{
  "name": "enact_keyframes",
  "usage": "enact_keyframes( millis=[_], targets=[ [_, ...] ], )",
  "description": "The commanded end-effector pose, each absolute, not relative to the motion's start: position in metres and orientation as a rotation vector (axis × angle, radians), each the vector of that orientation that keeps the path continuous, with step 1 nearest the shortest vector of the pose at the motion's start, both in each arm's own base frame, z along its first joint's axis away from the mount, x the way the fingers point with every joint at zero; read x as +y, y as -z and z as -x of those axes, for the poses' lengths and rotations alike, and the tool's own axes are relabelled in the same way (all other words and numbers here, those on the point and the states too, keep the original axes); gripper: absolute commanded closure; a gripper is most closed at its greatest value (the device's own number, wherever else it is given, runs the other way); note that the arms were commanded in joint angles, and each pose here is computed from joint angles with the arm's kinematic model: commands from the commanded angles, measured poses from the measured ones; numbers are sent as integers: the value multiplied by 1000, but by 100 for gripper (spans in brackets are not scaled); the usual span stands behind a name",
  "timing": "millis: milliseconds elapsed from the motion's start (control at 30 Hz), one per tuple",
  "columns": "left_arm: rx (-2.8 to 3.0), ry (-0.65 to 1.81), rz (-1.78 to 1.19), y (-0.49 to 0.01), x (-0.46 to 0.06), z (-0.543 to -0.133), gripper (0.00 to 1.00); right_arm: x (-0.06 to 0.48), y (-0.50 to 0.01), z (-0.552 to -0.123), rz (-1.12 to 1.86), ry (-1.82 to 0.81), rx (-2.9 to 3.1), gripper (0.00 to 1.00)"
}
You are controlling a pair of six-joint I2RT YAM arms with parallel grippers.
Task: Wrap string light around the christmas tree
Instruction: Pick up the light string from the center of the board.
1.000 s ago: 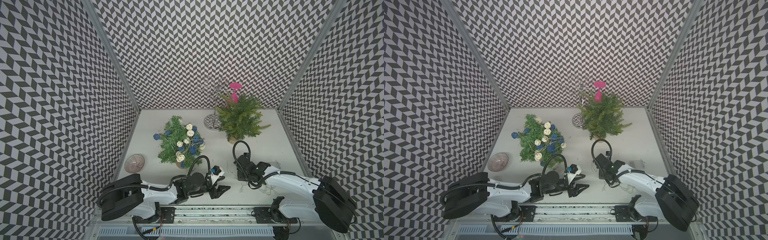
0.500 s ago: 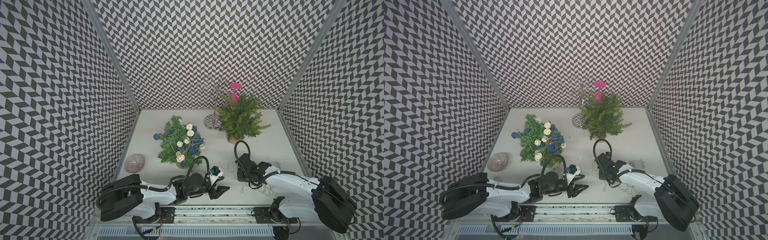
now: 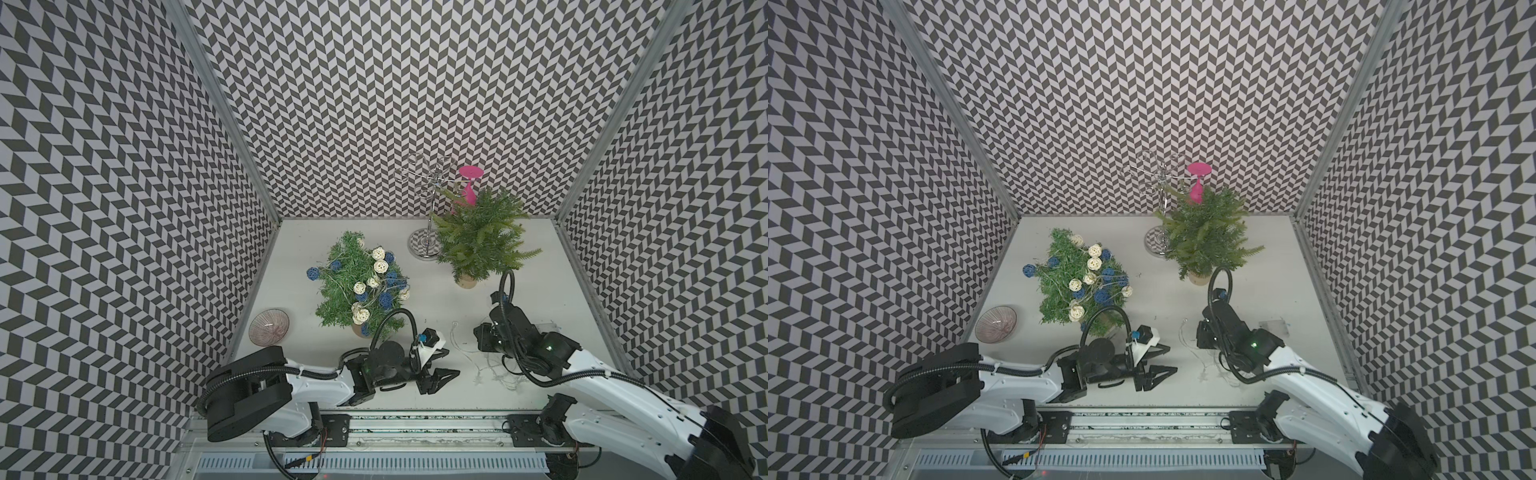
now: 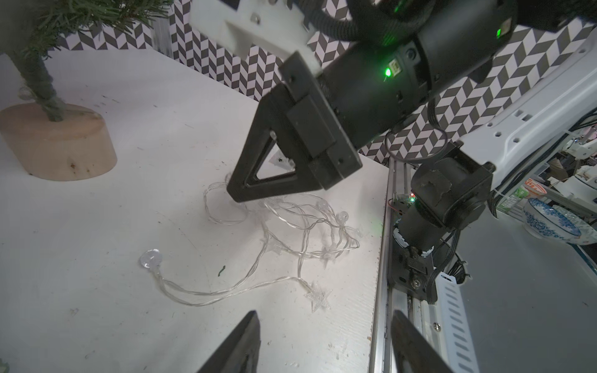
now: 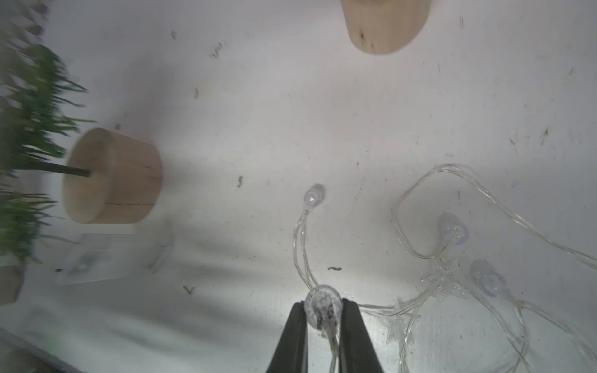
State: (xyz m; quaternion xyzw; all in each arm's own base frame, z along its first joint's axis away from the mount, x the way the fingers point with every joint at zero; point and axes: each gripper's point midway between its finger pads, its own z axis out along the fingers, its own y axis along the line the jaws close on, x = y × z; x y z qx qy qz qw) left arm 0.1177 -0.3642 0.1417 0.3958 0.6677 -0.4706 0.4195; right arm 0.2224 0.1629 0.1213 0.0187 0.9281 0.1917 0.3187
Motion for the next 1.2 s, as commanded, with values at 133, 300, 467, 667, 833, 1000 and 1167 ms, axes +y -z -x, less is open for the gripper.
enact_keyframes(
  millis=[133,300,467,667,833,1000,1167],
  targets=[
    [1548,1194,-1104,-145,-405,-107,15,177,-184,-231,-23,-719,2193,100],
    [1556,1175,-1103,-143,-439,-116,8,183,-197,-229,18,-774,2146,100],
    [1567,1148,-1007,-149,-456,-137,19,180,-200,-227,28,-768,2120,100],
    [1615,1067,-919,-154,-455,-161,93,171,-199,-224,20,-750,2087,100],
    [1636,1028,-906,-157,-447,-169,100,170,-196,-223,26,-752,2078,100],
    [1633,1014,-895,-167,-433,-170,100,166,-195,-224,12,-741,2059,97],
    [1591,1065,-934,-186,-426,-157,100,168,-204,-224,19,-783,1996,97]
  ],
)
